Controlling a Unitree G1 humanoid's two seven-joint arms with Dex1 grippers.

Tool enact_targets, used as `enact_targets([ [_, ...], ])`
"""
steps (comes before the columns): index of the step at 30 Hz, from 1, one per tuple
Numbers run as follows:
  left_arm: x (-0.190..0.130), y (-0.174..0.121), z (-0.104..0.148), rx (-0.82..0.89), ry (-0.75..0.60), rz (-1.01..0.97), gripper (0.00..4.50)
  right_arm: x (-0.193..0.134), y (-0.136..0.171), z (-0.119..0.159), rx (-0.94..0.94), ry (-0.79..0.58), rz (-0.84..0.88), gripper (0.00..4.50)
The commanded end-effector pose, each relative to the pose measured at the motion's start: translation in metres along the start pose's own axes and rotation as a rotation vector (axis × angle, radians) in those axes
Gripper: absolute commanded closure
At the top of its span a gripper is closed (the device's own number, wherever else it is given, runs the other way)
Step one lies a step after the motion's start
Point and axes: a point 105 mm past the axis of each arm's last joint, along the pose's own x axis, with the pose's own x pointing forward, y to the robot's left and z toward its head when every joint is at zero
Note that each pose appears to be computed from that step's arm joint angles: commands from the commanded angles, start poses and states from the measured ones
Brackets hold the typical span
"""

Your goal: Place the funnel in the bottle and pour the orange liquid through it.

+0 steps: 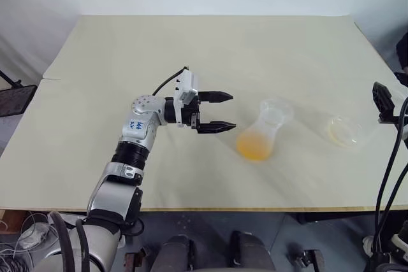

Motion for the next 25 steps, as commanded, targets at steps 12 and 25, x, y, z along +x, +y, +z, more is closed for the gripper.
enact_targets([
  [12, -0.053, -0.012, 0.016, -0.087, 0.024, 0.042, 0.0, -0.092, 0.08, 0.046, -0.114, 0.038, 0.761, 0.01],
  [25, -0.099, -0.029, -0.016, -0.106, 0.121, 0.077, 0.0, -0.135, 0.061, -0.051, -0.121, 0.28, 0.811, 0.01],
])
